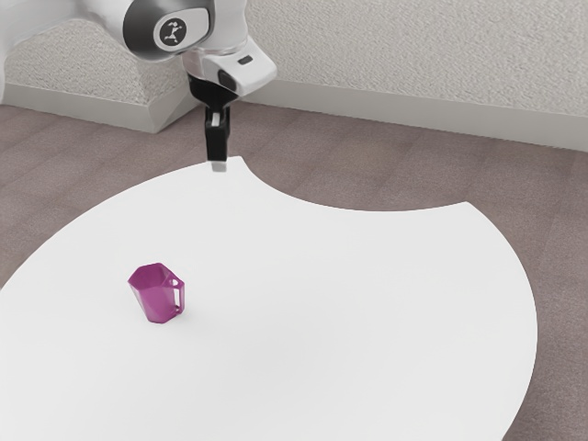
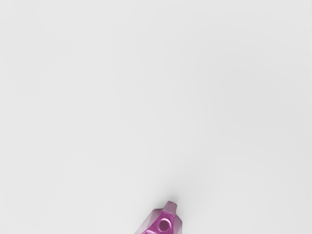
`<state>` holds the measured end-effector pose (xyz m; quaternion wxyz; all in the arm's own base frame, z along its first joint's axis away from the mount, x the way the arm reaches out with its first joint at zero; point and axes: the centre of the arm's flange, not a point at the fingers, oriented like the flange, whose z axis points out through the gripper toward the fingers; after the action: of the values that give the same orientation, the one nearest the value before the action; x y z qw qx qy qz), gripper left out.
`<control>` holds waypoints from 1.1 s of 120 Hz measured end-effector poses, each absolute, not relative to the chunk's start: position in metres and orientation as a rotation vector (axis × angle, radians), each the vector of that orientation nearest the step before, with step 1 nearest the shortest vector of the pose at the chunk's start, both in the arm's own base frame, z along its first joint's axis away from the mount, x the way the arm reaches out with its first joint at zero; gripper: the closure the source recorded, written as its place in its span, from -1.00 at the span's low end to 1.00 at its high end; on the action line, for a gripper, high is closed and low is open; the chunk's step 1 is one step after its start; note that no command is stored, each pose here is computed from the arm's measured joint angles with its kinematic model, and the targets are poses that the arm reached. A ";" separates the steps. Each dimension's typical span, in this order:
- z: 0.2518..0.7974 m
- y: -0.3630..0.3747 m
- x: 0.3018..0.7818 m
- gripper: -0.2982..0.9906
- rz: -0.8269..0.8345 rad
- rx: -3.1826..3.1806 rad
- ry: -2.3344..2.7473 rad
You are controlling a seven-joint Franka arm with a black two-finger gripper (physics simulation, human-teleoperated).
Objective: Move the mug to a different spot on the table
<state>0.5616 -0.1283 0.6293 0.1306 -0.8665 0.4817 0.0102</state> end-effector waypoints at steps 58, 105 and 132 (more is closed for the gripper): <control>0.502 -0.070 0.579 -0.54 0.349 -2.604 1.545; 0.412 -0.042 0.557 -0.54 0.423 -2.762 1.568; 0.388 -0.025 0.558 -0.54 0.359 -2.802 1.555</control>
<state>0.5584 -0.0248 0.3875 -0.0415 -0.8681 0.4819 0.1113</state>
